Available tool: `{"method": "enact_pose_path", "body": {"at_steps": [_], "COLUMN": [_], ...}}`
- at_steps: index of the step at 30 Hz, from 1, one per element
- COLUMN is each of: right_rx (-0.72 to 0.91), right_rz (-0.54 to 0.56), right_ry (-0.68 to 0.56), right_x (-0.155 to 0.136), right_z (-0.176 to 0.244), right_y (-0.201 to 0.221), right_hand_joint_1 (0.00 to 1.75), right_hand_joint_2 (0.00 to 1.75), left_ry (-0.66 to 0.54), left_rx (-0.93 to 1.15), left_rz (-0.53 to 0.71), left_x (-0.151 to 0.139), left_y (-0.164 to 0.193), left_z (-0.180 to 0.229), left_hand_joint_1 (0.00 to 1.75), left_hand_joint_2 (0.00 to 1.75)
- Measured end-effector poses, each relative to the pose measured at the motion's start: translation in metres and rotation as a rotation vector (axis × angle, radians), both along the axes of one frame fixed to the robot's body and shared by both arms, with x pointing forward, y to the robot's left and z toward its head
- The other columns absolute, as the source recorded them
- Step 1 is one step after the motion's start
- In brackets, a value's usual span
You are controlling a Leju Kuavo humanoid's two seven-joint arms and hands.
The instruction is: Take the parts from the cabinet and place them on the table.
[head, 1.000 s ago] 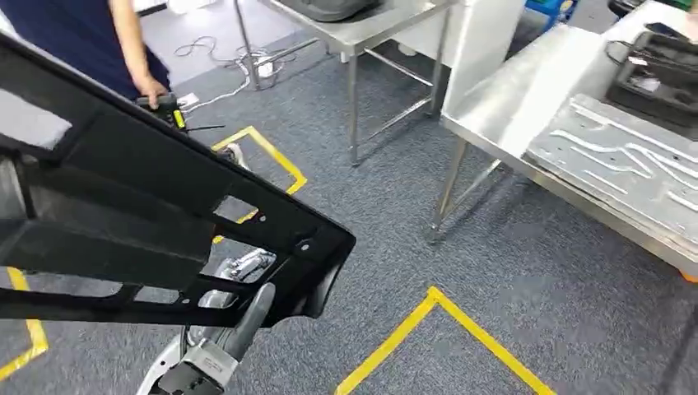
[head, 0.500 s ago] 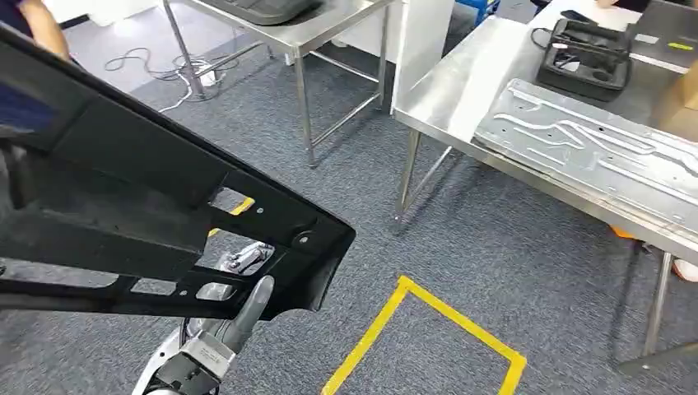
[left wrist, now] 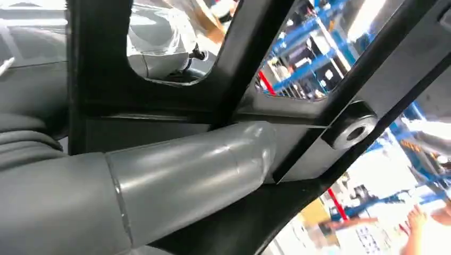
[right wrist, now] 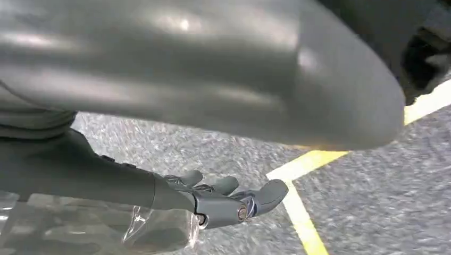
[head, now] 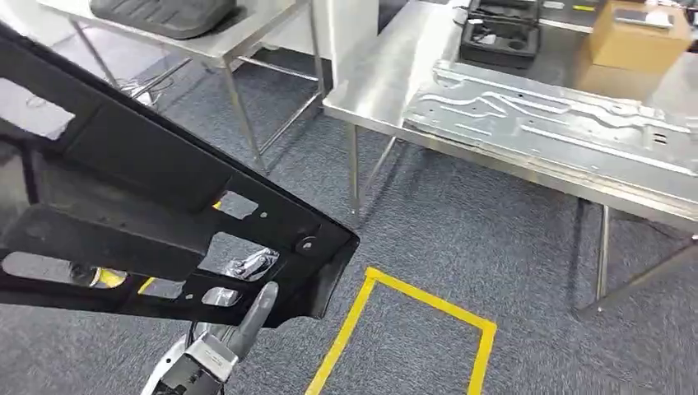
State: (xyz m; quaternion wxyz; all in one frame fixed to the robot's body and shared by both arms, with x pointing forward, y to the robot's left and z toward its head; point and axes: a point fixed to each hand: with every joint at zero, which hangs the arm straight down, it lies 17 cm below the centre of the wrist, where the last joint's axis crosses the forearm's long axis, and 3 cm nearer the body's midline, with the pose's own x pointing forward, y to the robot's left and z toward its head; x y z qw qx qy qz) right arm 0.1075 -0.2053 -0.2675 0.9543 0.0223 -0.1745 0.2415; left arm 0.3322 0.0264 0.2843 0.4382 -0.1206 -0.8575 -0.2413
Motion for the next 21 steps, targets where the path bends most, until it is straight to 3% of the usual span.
{"method": "enact_pose_path", "body": {"at_steps": [21], "right_rx": [-0.019], "right_rz": [0.009], "right_ry": [-0.007], "right_x": [0.0001], "right_z": [-0.0009], "right_y": [-0.0056], "right_hand_joint_1": [0.00], "right_hand_joint_2": [0.00], "left_ry": [0.023], "left_rx": [-0.007], "left_rz": [-0.010], "left_x": [-0.0036], "left_y": [-0.0036], "left_z": [-0.0085], "left_hand_joint_1": [1.75], "left_hand_joint_2": [0.00]}}
